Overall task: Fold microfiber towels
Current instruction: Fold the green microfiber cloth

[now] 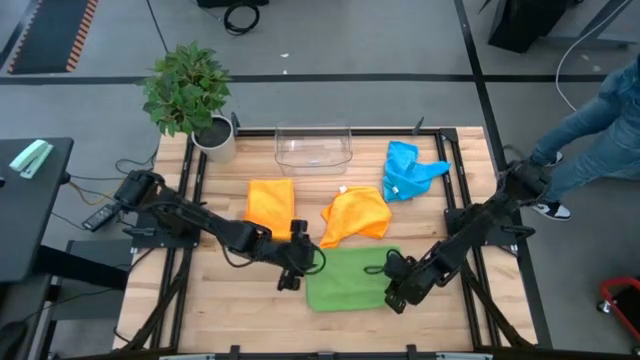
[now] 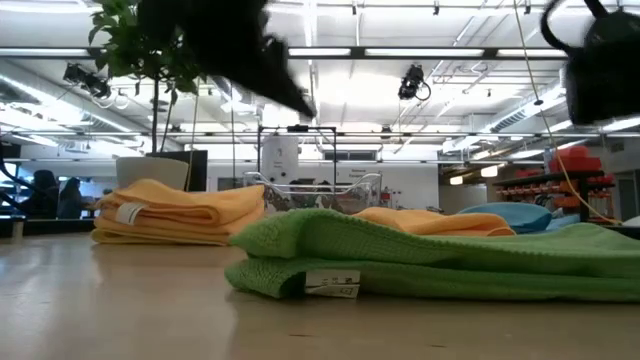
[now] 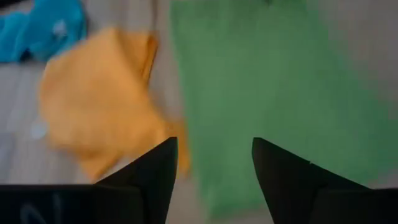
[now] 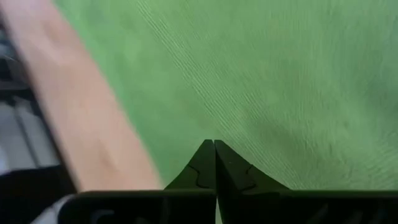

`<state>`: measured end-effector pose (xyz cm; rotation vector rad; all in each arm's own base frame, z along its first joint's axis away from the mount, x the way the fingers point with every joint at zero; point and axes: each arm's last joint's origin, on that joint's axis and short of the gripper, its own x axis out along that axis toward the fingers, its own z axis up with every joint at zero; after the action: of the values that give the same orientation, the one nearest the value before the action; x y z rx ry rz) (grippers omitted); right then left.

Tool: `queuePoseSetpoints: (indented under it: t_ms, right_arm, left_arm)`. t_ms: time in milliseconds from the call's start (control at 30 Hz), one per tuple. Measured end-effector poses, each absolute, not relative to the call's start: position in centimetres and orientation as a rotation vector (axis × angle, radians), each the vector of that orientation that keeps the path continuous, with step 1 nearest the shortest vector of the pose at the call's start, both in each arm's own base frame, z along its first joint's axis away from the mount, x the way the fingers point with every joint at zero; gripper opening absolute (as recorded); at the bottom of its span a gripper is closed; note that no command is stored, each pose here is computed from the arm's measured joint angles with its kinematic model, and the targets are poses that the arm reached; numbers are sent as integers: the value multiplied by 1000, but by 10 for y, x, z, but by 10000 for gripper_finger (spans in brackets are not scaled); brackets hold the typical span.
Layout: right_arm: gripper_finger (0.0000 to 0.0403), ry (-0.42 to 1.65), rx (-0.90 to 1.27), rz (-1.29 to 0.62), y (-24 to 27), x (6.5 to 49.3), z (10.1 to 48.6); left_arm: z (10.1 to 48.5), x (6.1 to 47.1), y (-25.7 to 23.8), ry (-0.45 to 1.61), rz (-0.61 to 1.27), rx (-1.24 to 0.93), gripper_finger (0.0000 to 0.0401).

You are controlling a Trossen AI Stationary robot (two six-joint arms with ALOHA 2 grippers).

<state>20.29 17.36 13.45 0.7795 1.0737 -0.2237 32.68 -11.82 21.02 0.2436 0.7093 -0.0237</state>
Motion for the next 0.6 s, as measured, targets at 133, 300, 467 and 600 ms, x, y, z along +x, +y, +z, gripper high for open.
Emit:
queuePoseSetpoints:
  t_ms: [133, 300, 467, 600]
  right_arm:
    - [1, 1038, 786, -188, 168, 200, 154]
    - [36, 945, 782, -243, 155, 194, 174]
    - [103, 978, 832, -580, 125, 179, 172]
    - [163, 989, 964, -702, 123, 168, 162]
  left_arm:
    - [202, 334, -130, 668, -50, 91, 205]
    - [173, 343, -151, 677, -109, -57, 180]
    - [143, 343, -175, 717, -159, -112, 162]
    - [128, 341, -181, 770, -137, -163, 150]
